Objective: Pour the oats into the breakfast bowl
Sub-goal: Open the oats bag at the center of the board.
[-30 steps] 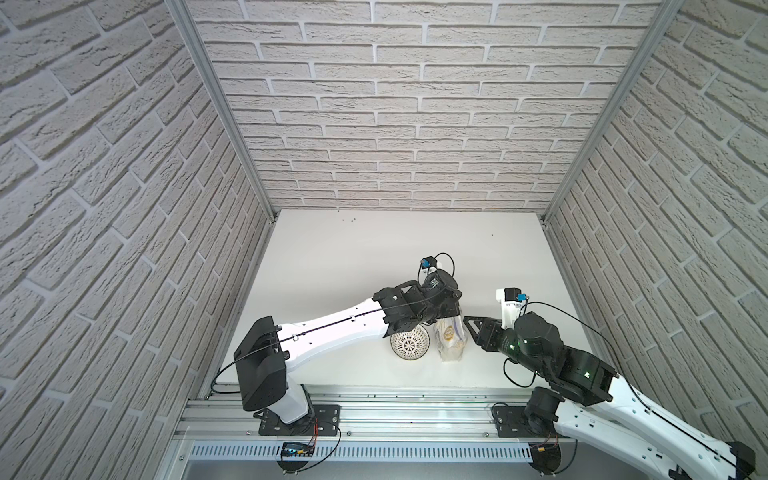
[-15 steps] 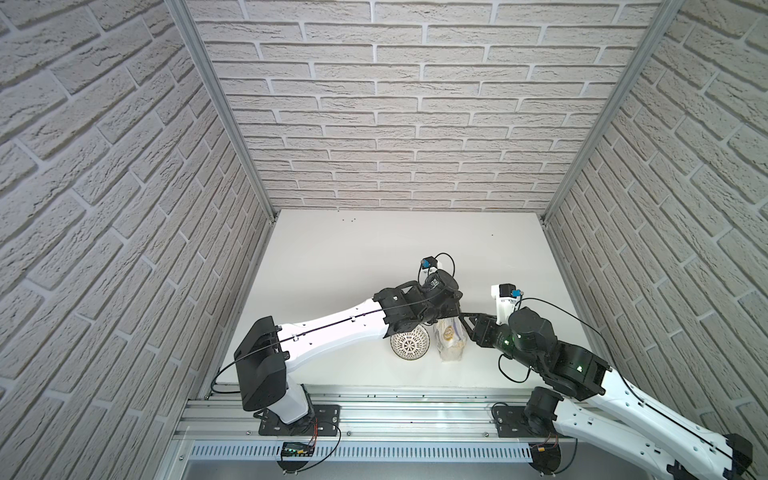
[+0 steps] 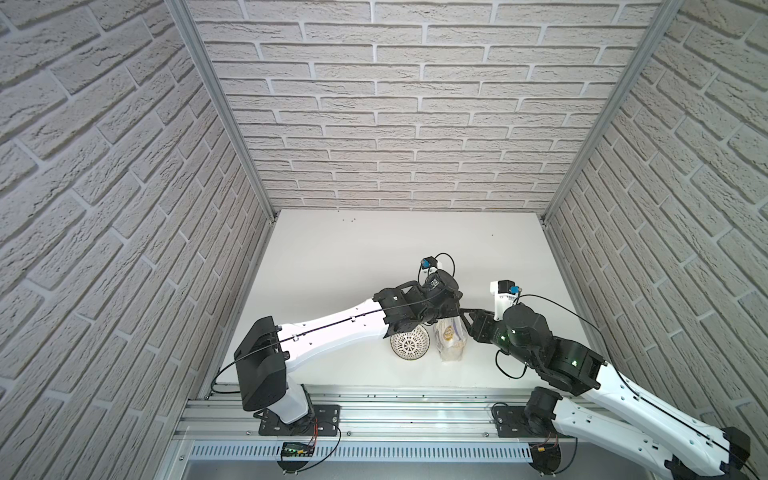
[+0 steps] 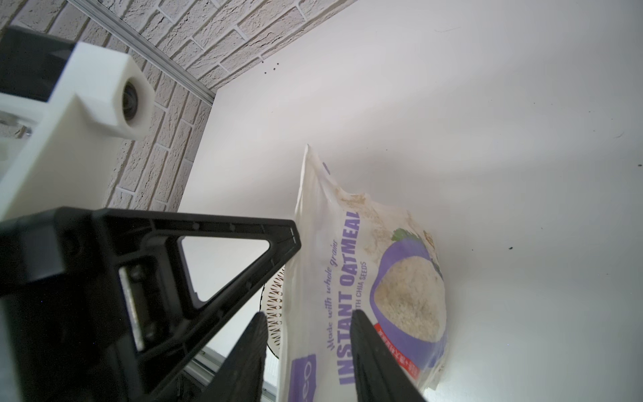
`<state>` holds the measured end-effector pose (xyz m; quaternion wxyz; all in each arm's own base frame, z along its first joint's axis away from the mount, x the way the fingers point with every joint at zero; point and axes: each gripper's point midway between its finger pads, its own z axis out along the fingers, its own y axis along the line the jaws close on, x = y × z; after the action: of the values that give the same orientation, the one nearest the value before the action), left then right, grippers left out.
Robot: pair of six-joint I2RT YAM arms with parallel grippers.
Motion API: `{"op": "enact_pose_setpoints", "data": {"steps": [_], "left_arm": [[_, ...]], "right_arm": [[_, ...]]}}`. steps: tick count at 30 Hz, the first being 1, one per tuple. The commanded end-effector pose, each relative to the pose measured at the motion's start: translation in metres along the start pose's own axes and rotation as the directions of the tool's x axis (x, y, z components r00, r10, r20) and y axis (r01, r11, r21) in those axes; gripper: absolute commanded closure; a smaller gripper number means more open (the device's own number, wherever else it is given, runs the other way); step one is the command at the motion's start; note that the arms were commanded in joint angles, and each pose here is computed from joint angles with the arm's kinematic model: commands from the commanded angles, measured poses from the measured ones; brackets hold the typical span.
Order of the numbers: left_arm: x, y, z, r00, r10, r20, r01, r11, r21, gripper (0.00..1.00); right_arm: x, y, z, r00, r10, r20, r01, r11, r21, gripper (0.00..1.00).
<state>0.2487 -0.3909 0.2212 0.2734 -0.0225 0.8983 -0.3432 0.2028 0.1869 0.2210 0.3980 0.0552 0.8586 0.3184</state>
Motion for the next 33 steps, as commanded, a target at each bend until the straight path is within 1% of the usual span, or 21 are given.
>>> {"op": "enact_pose_setpoints", "data": {"steps": [1,11,21,33], "left_arm": [[-0.001,0.0,0.001,1.0,0.009,0.008,-0.009,1.0,-0.01,0.84],[0.0,0.001,0.001,1.0,0.009,0.007,-0.009,1.0,-0.011,0.84],[0.0,0.002,0.001,1.0,0.01,0.005,-0.01,1.0,-0.015,0.84],[0.0,0.002,0.002,1.0,0.01,0.004,-0.01,1.0,-0.017,0.84]], "right_arm": [[-0.011,0.006,-0.003,1.0,-0.007,0.031,0.007,1.0,-0.003,0.58],[-0.006,0.001,0.003,1.0,-0.019,0.013,0.019,1.0,0.025,0.59],[-0.008,-0.006,0.003,0.999,-0.014,0.032,0.013,0.999,0.051,0.61],[-0.004,0.006,0.006,1.0,-0.017,0.005,0.017,1.0,0.0,0.61]]}}
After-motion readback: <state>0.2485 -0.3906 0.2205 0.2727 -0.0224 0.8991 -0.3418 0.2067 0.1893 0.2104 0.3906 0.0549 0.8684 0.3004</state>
